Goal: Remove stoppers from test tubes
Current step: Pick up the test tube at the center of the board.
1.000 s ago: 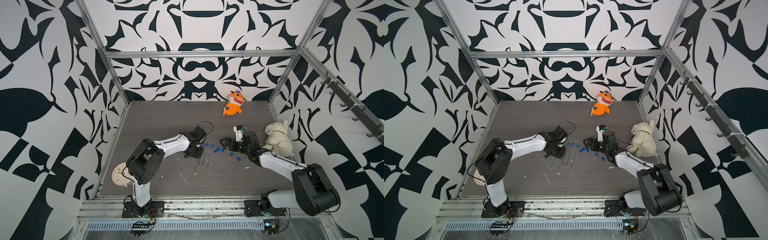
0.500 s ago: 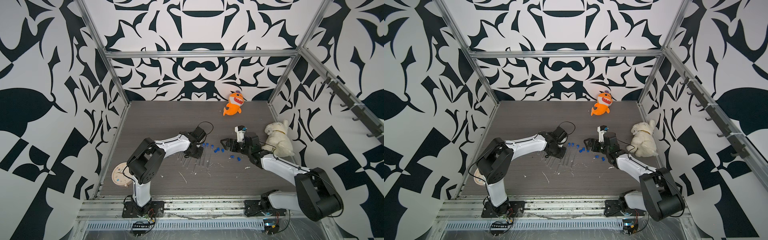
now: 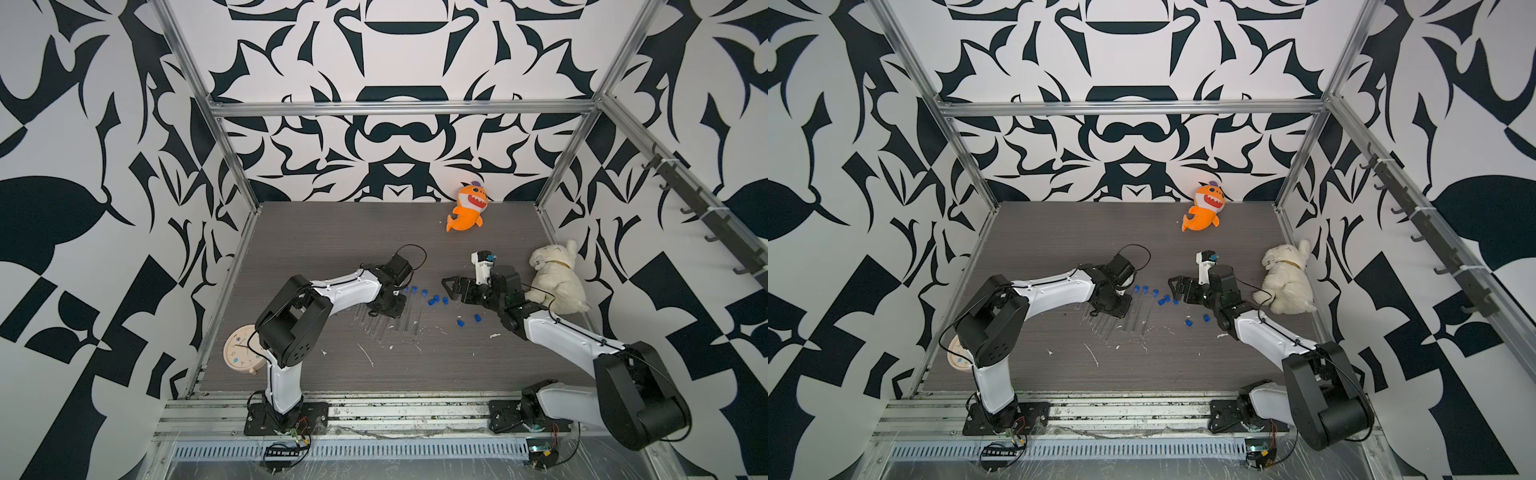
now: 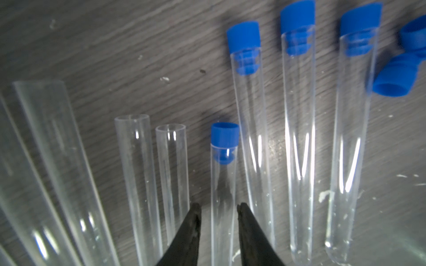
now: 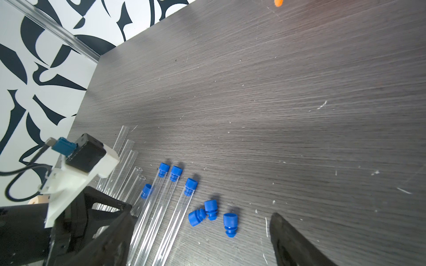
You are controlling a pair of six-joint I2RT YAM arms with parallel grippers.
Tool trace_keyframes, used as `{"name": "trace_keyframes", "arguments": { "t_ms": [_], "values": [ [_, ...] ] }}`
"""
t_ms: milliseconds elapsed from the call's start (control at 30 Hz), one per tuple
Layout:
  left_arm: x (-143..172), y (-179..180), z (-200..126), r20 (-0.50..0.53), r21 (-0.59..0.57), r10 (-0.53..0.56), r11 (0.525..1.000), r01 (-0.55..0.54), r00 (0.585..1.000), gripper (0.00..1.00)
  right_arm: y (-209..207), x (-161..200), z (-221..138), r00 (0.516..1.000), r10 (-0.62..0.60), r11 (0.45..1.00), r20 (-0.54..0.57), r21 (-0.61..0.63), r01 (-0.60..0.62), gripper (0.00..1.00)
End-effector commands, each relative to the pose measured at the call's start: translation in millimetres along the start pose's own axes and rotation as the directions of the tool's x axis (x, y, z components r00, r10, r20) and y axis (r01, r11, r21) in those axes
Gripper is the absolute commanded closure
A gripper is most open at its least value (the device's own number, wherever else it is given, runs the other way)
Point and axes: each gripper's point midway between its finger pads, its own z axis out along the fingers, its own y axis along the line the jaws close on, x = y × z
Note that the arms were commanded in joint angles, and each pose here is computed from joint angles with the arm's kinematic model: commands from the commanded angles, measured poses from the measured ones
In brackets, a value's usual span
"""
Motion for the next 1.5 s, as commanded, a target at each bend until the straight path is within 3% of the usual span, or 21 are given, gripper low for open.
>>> {"name": "trace_keyframes", "arguments": {
  "t_ms": [0,433,933,1167,1467],
  "values": [
    [14,8,12,-0.052,-0.049,0.009,0.999,-0.012,0.999,0.70,3,-12,-5,0.998,-0.023,1.000,0.052,-0.007,0.023,0.08],
    [17,6,15,-0.064,-0.051,0.017,0.998,-0.021,0.998,0.86,1,-15,-8,0.998,-0.013,1.000,0.060,-0.006,0.013,0.08],
    [2,-6,-16,0.011,0.010,0.024,1.000,-0.024,1.000,1.00,7,-16,-11,0.997,-0.046,0.998,0.058,-0.028,0.048,0.08],
    [-7,-8,-33,0.065,0.033,0.032,0.999,-0.034,0.997,1.00,27,-16,-9,0.995,-0.081,0.985,0.061,-0.149,0.090,0.08],
    [-19,-17,-62,0.182,0.087,0.070,0.992,-0.087,0.981,1.00,62,-12,-5,0.995,-0.090,0.927,0.041,-0.362,0.099,0.10]
  ]
}}
